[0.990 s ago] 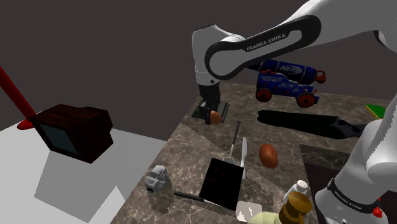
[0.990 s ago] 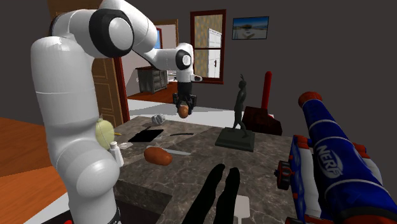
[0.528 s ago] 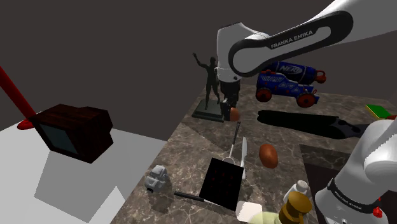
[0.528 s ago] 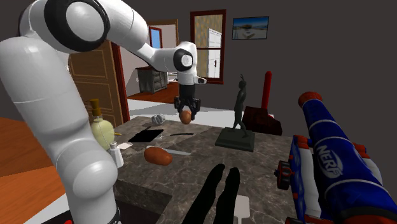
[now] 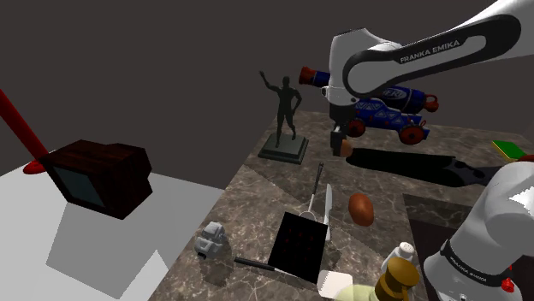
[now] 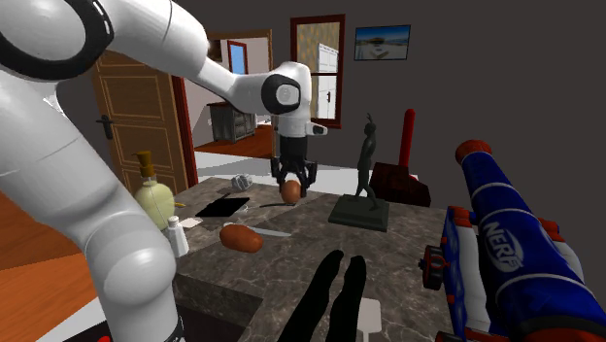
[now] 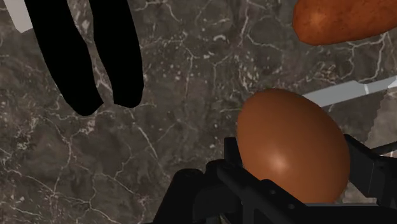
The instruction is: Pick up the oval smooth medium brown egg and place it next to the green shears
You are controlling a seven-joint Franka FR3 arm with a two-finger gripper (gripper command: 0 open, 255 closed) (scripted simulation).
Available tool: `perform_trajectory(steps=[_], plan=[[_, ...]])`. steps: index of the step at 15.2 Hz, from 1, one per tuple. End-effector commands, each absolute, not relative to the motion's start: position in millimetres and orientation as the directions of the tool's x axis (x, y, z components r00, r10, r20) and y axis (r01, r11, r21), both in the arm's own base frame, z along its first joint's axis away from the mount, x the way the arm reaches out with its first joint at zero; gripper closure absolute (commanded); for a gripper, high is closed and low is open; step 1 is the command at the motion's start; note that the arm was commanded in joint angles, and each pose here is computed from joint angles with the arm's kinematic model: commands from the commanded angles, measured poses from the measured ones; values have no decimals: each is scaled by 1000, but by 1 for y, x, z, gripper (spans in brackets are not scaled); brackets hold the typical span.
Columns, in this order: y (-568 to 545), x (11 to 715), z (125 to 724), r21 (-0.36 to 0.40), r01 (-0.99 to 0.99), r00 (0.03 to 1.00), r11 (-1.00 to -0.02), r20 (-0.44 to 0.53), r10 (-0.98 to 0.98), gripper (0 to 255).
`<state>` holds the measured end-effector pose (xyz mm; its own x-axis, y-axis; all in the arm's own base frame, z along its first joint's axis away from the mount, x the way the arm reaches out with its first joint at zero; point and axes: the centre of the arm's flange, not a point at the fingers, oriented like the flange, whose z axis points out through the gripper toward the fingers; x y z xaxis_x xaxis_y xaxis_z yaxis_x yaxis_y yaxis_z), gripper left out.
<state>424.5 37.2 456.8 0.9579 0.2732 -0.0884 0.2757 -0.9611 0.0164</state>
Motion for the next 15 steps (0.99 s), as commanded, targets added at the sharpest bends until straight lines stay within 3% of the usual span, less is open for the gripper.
perform_trajectory(steps=[1,15], plan=[[15,412,458,16,277,958,-961,-88,274,255],[-146,321,458,16,277,958,-961,-88,274,255]])
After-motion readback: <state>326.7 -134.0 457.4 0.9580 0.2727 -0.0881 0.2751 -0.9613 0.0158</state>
